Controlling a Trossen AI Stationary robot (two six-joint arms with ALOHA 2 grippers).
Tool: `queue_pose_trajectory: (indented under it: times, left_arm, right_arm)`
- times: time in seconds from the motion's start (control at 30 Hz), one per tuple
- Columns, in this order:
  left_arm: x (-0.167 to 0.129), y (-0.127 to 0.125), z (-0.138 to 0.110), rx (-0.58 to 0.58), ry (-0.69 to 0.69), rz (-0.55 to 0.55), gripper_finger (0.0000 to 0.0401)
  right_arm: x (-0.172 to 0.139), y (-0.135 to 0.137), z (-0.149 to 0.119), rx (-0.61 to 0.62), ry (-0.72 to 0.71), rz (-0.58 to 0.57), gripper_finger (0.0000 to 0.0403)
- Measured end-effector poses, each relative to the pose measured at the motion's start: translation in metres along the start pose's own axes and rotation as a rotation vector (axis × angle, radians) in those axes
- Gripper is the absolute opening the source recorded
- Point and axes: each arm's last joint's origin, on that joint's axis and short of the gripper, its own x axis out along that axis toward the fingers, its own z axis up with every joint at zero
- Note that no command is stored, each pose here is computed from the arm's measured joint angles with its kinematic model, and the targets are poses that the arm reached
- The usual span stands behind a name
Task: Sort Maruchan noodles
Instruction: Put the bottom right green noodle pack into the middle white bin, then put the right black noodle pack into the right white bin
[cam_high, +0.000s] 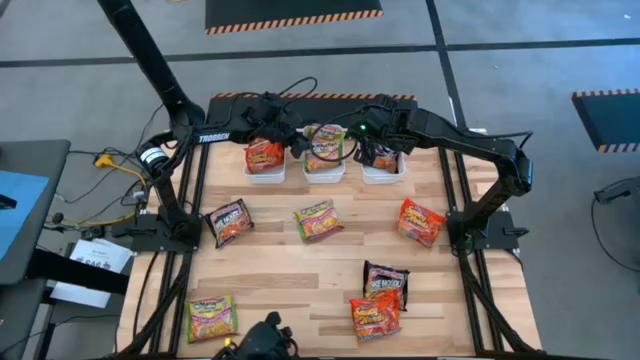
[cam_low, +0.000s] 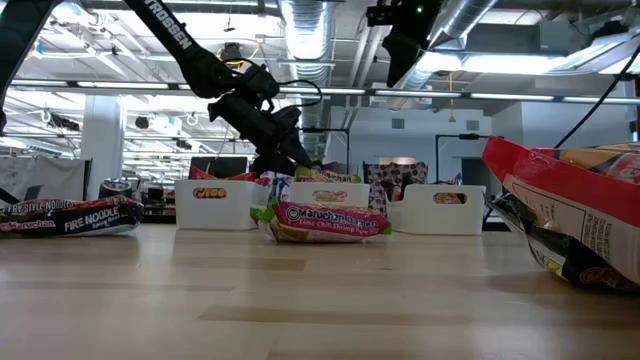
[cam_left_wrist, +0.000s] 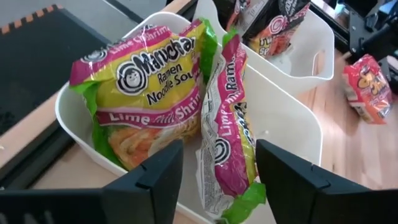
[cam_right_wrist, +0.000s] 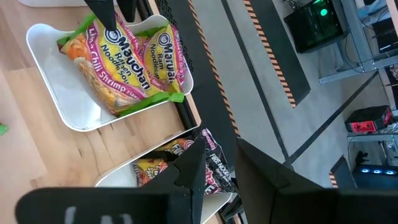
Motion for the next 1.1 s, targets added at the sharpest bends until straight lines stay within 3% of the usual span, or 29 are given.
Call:
queue_pose_trajectory:
  times: [0.2, 0.43, 0.6, 0.87, 1.1]
  left_arm:
    - [-0.004, 0.004, 0.005, -0.099, 0.004, -0.062, 0.0186]
    - [-0.021, 0.017, 0.037, -0.089, -0.088, -0.057, 0.0183]
    - [-0.038, 0.021, 0.061, -0.112, -0.063, -0.106, 0.0183]
    - [-0.07, 0.005, 0.099, -0.033, 0.008, -0.188, 0.0183]
    - [-0.098, -0.023, 0.109, 0.081, 0.187, -0.246, 0.0183]
  right_arm:
    - [-0.001, 0.002, -0.002, -0.009, 0.014, 0.008, 0.0108]
    - [-0.005, 0.009, 0.0, -0.022, 0.004, 0.021, 0.0108]
    - [-0.012, 0.02, -0.002, 0.027, 0.02, 0.045, 0.0108]
    - [-0.028, 0.044, -0.016, 0.126, 0.151, 0.213, 0.0108]
    - [-0.039, 0.06, -0.015, 0.197, 0.152, 0.32, 0.0108]
